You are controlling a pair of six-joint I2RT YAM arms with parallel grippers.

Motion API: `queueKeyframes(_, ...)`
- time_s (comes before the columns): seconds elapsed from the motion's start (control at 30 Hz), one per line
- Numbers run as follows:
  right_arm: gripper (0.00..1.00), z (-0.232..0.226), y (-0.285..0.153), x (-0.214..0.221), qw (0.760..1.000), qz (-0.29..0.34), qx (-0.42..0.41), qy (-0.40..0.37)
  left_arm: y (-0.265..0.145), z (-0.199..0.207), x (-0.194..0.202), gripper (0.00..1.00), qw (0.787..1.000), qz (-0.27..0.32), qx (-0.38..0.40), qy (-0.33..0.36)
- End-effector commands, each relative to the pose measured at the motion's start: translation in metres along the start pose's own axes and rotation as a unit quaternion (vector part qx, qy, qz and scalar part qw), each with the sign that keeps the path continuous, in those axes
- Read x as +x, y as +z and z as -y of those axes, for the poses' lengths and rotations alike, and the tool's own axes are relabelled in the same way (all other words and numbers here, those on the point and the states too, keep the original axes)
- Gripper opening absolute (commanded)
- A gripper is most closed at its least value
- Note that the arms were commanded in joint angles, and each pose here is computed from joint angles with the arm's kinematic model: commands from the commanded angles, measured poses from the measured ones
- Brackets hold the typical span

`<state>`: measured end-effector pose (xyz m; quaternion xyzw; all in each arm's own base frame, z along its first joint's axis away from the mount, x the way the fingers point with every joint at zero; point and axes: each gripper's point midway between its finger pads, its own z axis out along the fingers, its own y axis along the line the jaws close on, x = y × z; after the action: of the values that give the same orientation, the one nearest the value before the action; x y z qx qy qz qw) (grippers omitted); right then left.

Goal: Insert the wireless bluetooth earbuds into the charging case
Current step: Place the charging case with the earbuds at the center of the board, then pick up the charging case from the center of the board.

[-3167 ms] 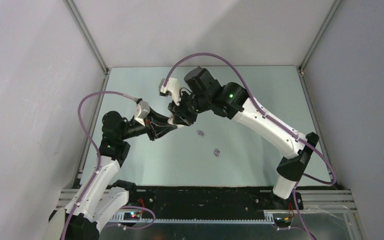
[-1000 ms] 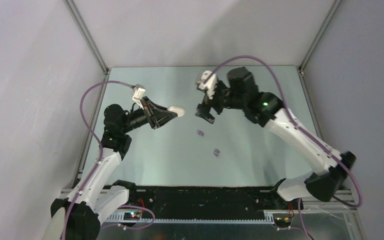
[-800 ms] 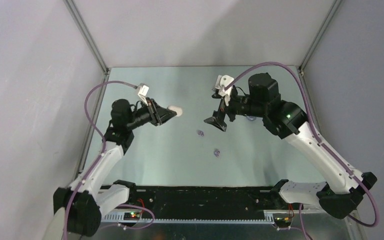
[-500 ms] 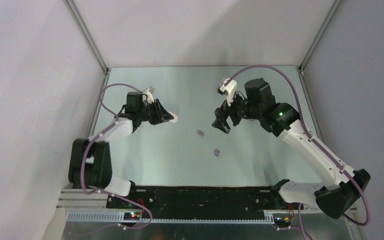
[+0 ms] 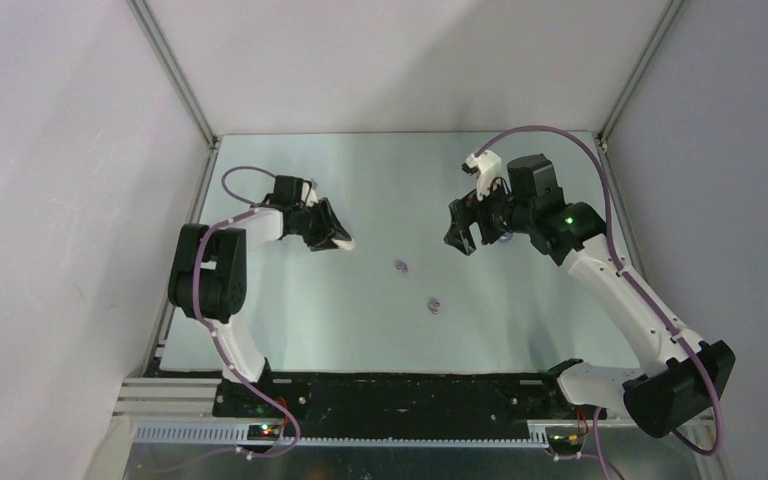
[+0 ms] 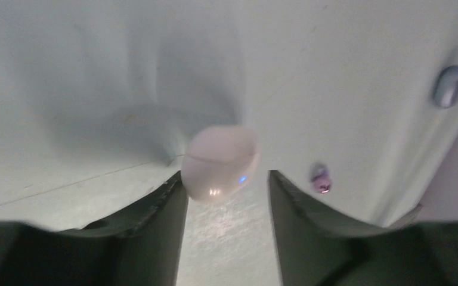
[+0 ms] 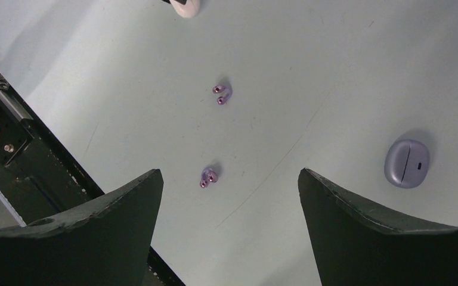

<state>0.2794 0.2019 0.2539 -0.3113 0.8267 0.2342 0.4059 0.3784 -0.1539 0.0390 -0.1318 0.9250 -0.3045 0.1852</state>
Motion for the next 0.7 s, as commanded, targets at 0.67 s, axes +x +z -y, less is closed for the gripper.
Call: queueKeyframes(0.67,0.75,0.148,0.019,0.039,0.945,0.01,0.183,0.271,-0.227,0.067,-0.107,1.0,0.889,0.336,-0.13,0.284)
